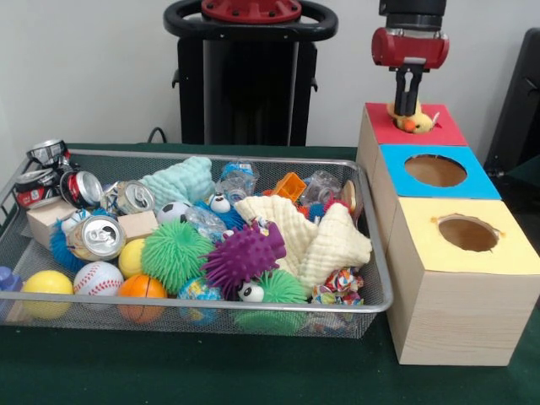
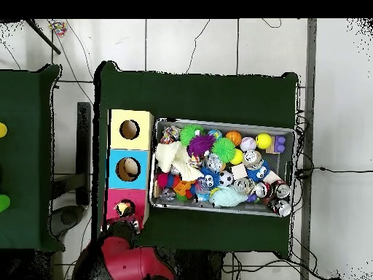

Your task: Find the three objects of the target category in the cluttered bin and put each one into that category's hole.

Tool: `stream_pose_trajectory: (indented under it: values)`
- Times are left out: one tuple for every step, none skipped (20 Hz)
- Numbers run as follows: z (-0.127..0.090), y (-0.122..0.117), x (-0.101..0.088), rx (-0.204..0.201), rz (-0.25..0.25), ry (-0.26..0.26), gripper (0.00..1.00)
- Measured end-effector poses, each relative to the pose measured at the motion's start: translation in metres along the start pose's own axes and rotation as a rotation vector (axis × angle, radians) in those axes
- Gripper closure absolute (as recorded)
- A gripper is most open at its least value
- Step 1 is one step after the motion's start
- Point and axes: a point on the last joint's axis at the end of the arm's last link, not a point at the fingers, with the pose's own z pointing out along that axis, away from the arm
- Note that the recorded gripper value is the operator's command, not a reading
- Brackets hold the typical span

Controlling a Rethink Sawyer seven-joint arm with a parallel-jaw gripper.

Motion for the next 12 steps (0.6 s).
stream_pose_trajectory:
  values:
    - [0.001,-0.003,-0.001,-0.002,0.003,-0.001,1.00]
    - [0.002,-0.011,-0.004,-0.006,0.014,0.001,1.00]
    - [0.004,-0.018,-0.006,-0.009,0.024,0.007,1.00]
    - [0.006,-0.022,-0.006,-0.011,0.032,0.015,1.00]
    - [0.007,-0.026,-0.006,-0.013,0.039,0.024,1.00]
    - [0.008,-0.029,-0.006,-0.015,0.044,0.031,1.00]
    - [0.009,-0.031,-0.005,-0.017,0.046,0.038,1.00]
    - [0.010,-0.033,-0.005,-0.018,0.049,0.048,1.00]
    - [0.010,-0.036,-0.004,-0.019,0.052,0.058,1.00]
    - [0.011,-0.037,-0.003,-0.019,0.054,0.066,1.00]
    - [0.012,-0.039,0.000,-0.018,0.056,0.081,1.00]
    - [0.012,-0.039,0.000,-0.018,0.057,0.085,1.00]
